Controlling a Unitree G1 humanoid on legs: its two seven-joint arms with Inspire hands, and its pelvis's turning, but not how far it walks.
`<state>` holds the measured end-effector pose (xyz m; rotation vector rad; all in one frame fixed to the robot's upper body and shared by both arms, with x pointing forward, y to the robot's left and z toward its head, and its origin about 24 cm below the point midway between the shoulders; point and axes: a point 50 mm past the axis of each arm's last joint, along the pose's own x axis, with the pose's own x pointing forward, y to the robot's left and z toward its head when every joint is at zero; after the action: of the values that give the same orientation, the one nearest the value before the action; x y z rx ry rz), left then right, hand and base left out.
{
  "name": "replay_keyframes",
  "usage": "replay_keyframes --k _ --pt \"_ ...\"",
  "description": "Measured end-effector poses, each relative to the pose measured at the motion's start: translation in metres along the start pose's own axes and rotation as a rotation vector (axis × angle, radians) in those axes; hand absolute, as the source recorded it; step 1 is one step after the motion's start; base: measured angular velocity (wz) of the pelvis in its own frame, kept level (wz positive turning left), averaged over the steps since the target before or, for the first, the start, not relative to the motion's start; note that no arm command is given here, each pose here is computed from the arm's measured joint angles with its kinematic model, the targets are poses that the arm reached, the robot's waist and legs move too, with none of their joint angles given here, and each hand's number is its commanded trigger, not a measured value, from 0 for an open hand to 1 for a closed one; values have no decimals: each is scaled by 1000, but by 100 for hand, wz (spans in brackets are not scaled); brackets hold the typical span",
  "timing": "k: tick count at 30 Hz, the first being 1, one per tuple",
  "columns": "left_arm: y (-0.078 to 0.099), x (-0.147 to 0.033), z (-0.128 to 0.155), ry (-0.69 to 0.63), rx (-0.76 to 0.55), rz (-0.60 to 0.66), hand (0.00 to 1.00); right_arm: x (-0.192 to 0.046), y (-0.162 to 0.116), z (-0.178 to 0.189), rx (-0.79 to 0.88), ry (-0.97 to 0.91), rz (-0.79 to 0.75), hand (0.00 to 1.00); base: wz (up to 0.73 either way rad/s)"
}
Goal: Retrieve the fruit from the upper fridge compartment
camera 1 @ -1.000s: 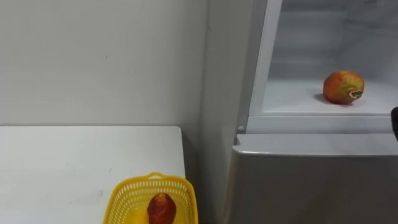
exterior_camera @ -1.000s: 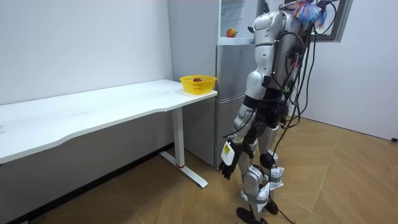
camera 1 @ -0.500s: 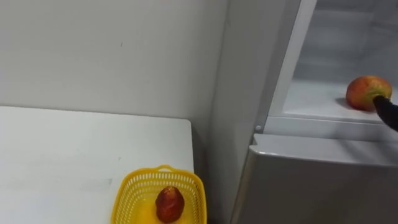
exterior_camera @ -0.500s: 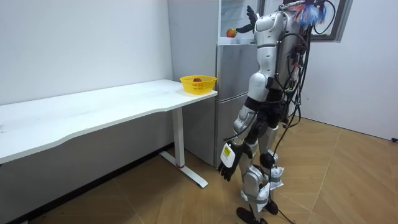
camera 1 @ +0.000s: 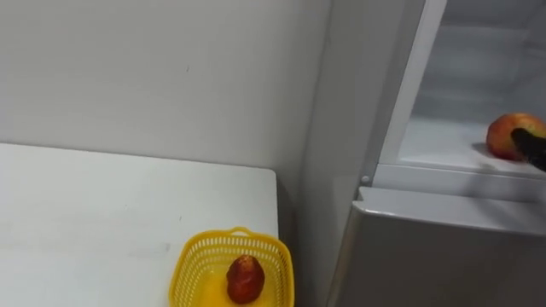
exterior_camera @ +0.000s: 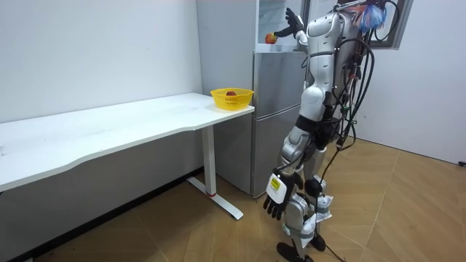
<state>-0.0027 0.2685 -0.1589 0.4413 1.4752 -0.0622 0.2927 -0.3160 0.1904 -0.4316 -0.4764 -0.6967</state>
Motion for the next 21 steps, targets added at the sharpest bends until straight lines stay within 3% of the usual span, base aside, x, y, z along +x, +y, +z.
replay_keyframes --k 14,21 --pt "11 -1 6 -19 6 19 0 11 1 -32 -14 206 83 0 3" --pt "9 -3 -6 22 2 13 0 16 4 -34 51 247 88 0 0"
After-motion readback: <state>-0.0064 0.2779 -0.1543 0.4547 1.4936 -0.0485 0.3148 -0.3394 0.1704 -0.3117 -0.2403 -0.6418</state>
